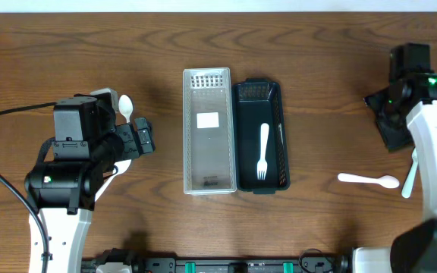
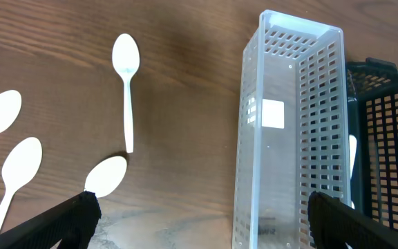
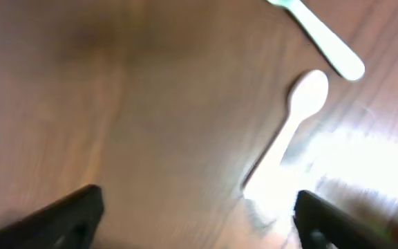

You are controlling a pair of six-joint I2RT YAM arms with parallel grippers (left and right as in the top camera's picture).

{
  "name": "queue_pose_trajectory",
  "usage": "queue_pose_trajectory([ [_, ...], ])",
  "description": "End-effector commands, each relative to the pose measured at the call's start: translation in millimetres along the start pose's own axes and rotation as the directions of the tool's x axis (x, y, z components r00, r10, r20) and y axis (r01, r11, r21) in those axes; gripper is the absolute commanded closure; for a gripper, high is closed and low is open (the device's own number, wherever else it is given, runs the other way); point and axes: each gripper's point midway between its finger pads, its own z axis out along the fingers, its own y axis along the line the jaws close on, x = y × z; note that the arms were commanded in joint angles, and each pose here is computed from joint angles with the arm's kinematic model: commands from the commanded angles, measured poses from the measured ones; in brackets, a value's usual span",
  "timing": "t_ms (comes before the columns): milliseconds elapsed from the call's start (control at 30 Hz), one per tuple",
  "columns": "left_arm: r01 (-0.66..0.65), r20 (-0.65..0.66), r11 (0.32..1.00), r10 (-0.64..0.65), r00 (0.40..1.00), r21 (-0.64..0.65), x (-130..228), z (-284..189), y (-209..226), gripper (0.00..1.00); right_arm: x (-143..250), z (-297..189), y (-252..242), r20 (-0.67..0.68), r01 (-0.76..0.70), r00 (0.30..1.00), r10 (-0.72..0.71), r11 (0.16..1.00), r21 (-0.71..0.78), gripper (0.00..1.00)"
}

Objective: Pack container
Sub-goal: 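Release the fork and move the right gripper to a white spoon, then grasp the white spoon on the right with the right gripper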

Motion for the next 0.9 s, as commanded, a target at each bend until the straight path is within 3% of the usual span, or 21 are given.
queue_pose_trajectory([
  [0, -0.002, 0.014, 1.000, 0.002, 1.000, 0.015, -5.2, -4.6, -4.4, 0.02, 8.8, 32.4, -16.3, -0.059, -0.094, 0.993, 0.099, 0.992, 0.079, 0.01],
  [367, -0.002, 0.014, 1.000, 0.002, 1.000, 0.015, -5.1, -4.6, -4.3, 0.02, 42.3, 121.6, -51.6, -0.106, -0.107, 0.987, 0.121, 0.986, 0.129, 0.01],
  [867, -0.002, 0.013, 1.000, 0.002, 1.000, 0.015, -5.0, -4.6, -4.3, 0.02, 19.8, 144.8, -63.7, -0.076, -0.053, 0.995, 0.059, 0.995, 0.080, 0.01],
])
